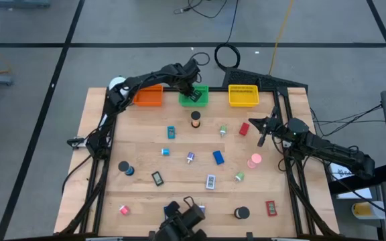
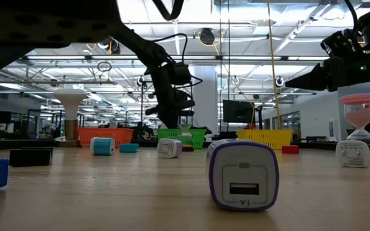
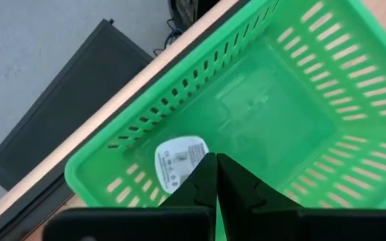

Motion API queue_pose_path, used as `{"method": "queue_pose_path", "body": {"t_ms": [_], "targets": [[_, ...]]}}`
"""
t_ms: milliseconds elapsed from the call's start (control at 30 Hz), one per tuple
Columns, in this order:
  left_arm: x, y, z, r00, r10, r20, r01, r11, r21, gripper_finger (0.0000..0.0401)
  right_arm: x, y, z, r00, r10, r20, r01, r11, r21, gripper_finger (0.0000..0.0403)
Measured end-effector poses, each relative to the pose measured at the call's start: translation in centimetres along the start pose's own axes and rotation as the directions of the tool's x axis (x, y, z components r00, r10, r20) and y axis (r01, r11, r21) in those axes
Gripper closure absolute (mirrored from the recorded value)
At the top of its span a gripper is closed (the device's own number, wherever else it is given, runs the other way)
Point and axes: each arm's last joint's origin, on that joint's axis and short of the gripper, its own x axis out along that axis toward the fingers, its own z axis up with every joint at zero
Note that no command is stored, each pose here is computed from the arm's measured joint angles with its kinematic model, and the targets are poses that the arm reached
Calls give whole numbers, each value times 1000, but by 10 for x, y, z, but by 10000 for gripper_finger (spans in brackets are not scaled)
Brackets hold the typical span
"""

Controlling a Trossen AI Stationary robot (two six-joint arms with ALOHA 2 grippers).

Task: Pick & Place Office items
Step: Put the blue charger adapter into the green basket, then put the pink hourglass into the yellow basket

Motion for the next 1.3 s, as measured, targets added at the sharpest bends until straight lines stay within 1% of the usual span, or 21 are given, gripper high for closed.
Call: {"method": "queue_pose_path", "body": {"t_ms": [133,400,633,800,933,1000,1033,1100,1167,1233,1300], "targets": [[0,2,1,1000,6,5,-6,1000,-9,395,0,0,0,1000,0,0,0,1000,0,403],[0,5,0,998,55,4,-55,998,-29,395,0,0,0,1000,0,0,0,1000,0,403],[-3,5,1,998,55,12,-55,997,-47,398,0,0,0,1000,0,0,0,1000,0,403],[-21,4,4,998,50,49,-48,998,-32,395,0,0,0,1000,0,0,0,1000,0,403],[-45,-2,2,997,61,52,-64,997,44,399,0,0,0,1000,0,0,0,1000,0,403],[-56,-10,0,992,91,87,-98,991,87,396,0,0,0,1000,0,0,0,1000,0,403],[-61,-13,-2,990,90,110,-101,990,102,394,0,0,0,1000,0,0,0,1000,0,403],[-67,-20,-9,982,64,178,-88,988,127,393,0,0,0,1000,0,0,0,1000,0,403],[-71,-25,-19,965,4,261,-44,988,149,396,0,0,0,1000,0,0,0,1000,0,403],[-74,-28,-33,934,-47,354,-10,987,158,399,0,0,0,1000,0,-1,0,1000,0,403],[-78,-29,-50,887,-100,451,25,985,170,395,0,0,0,1000,0,0,0,1000,0,403]]}}
